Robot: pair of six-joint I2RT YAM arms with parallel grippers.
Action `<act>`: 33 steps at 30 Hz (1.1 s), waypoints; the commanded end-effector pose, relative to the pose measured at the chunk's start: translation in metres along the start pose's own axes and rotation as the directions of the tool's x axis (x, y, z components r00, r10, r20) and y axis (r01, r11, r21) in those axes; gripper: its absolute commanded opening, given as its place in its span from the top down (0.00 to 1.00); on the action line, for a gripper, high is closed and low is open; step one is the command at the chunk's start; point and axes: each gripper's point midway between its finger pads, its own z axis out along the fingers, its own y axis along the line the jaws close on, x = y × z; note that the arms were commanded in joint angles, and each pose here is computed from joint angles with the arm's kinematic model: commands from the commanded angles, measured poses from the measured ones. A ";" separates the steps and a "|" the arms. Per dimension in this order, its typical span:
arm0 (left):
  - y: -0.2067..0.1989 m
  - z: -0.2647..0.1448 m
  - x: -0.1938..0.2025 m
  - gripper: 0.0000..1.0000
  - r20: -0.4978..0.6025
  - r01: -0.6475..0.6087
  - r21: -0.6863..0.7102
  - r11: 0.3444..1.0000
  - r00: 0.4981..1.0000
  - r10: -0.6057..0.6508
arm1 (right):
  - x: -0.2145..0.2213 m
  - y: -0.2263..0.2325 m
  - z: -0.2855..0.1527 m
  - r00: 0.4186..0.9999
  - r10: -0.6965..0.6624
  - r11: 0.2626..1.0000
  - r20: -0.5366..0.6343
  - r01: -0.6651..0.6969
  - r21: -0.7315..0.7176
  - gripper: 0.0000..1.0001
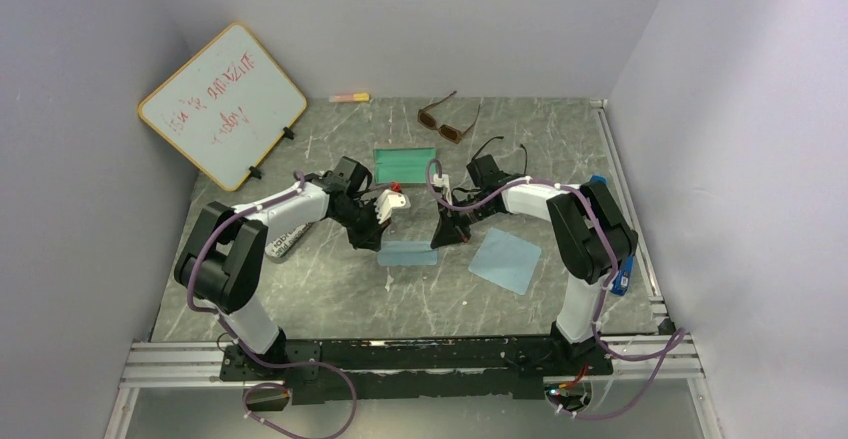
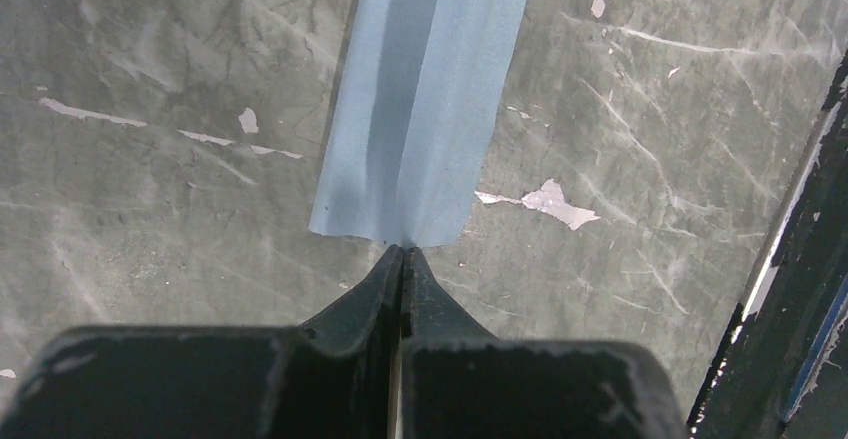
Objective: Organize the sunglasses
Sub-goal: Fold the glasses cleaning cloth at the center of the board.
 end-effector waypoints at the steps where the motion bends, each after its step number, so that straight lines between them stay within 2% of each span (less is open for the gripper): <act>1: -0.009 -0.001 -0.005 0.94 0.028 -0.026 0.037 0.999 0.999 0.025 | -0.014 -0.003 0.000 0.998 -0.051 0.999 0.023 0.052 -0.009 0.97; 12: -0.010 0.000 -0.004 0.94 0.016 -0.029 0.041 0.999 0.999 0.028 | -0.013 -0.003 -0.001 0.999 -0.051 0.999 0.013 0.051 -0.012 0.97; 20: -0.011 -0.001 -0.005 0.93 0.014 -0.030 0.039 0.999 0.999 0.029 | -0.011 -0.003 -0.001 0.998 -0.055 0.998 0.005 0.055 -0.015 0.93; 33: -0.008 -0.002 -0.003 0.86 0.005 -0.034 0.020 0.999 0.999 0.033 | -0.009 0.003 0.001 0.997 -0.073 0.997 -0.004 0.072 -0.035 0.88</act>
